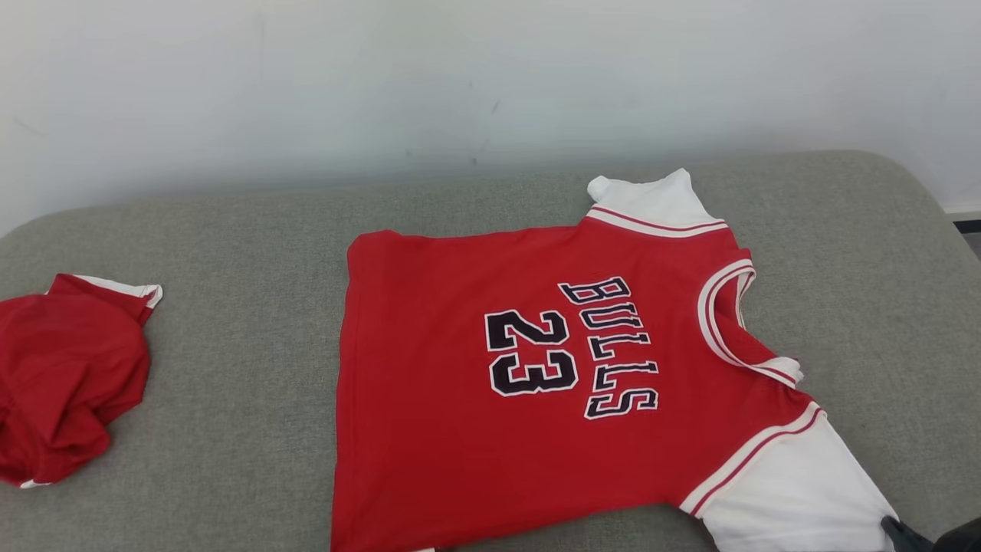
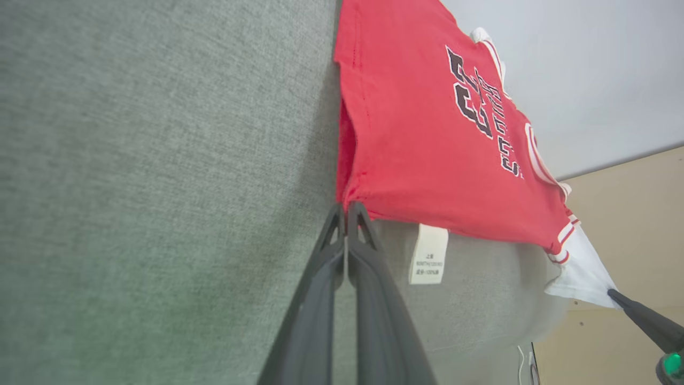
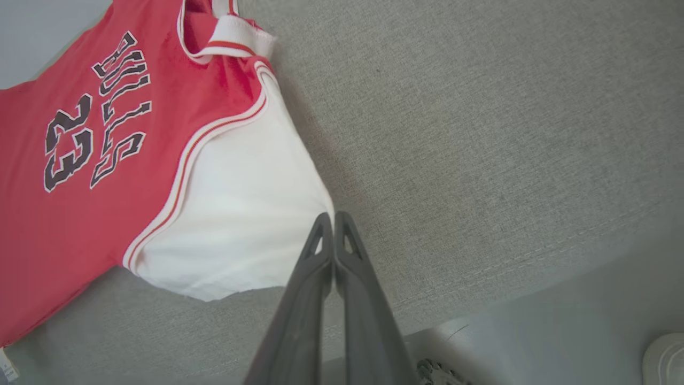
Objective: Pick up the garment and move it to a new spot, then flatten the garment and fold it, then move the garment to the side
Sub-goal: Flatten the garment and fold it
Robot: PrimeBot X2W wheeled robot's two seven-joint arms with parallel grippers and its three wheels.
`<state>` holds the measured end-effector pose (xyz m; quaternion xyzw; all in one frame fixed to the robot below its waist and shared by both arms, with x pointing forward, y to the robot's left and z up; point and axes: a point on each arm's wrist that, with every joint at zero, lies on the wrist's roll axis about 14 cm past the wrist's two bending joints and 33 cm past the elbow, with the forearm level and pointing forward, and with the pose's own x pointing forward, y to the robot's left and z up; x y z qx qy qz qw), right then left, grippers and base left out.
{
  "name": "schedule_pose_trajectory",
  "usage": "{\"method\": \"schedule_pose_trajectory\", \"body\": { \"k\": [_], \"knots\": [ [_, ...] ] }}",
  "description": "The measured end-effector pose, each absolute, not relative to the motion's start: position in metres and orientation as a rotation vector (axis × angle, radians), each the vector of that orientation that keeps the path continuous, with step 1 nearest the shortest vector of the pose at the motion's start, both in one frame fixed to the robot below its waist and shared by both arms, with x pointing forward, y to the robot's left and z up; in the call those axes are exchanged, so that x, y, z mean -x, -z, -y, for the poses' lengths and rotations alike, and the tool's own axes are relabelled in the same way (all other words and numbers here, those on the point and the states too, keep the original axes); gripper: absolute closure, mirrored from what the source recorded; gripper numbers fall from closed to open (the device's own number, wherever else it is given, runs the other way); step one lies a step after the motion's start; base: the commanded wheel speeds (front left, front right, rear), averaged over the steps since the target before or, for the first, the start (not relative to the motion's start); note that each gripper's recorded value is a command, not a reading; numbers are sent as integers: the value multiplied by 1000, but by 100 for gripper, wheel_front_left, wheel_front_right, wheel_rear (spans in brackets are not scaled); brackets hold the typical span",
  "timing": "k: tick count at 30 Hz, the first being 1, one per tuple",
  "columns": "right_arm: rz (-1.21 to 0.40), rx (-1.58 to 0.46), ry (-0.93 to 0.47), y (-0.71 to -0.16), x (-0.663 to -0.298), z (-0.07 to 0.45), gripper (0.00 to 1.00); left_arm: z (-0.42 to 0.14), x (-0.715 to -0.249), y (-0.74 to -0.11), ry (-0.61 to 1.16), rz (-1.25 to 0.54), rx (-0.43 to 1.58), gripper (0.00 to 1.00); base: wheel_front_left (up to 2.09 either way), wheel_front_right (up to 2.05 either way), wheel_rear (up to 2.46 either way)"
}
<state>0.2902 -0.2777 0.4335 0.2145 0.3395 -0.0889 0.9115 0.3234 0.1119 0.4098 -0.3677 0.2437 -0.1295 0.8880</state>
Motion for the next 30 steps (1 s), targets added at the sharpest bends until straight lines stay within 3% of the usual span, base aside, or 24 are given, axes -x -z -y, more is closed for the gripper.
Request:
{"method": "schedule_pose_trajectory", "body": {
  "k": [11,30],
  "knots": [
    [-807,-363,232,-424,-259,286,100,-127,-308,-387,230,-598,595,100,0,0,0],
    [-830,-392,224,-424,-245,281,100,-130,-290,-375,235,-643,574,100,0,0,0]
  ]
}}
